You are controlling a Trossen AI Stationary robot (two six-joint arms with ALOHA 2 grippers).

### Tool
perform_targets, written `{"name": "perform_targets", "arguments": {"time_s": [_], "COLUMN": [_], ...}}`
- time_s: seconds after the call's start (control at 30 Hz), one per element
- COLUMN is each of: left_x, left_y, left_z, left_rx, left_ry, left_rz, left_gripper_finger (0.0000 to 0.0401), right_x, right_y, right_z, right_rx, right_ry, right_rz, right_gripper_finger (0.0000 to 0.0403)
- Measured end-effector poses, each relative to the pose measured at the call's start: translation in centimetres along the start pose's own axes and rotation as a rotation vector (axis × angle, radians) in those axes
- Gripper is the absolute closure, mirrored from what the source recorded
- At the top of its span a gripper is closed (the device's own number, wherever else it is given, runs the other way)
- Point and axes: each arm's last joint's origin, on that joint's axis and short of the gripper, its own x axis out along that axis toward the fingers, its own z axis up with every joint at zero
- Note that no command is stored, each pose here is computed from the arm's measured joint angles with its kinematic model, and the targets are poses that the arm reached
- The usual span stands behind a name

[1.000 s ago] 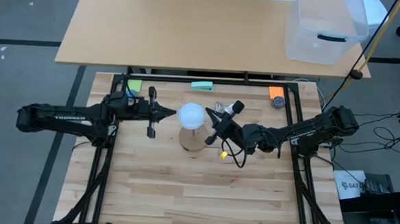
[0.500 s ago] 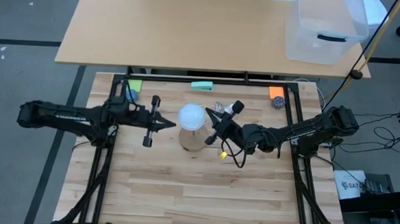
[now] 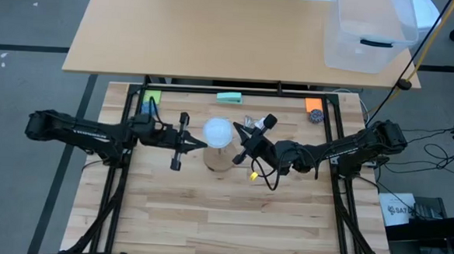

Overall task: Screw lightbulb
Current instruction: Insert the lightbulb into the lamp socket

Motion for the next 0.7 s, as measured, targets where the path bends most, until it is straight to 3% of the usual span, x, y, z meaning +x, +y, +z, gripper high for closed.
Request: {"name": "perform_targets", "arguments": {"time_s": [0.7], "left_x": [-0.27], "left_y": [0.35], "left_z": [0.38], "left_rx": [0.001], "left_ry": [-0.009], "left_rz": [0.090], "left_gripper_finger": [0.0401], "right_x": [0.00], "right_y": [0.00], "right_z": [0.00], "right_rx": [0.000], "right_ry": [0.001], "right_rz": [-0.002], "right_gripper_finger": [0.0403]}}
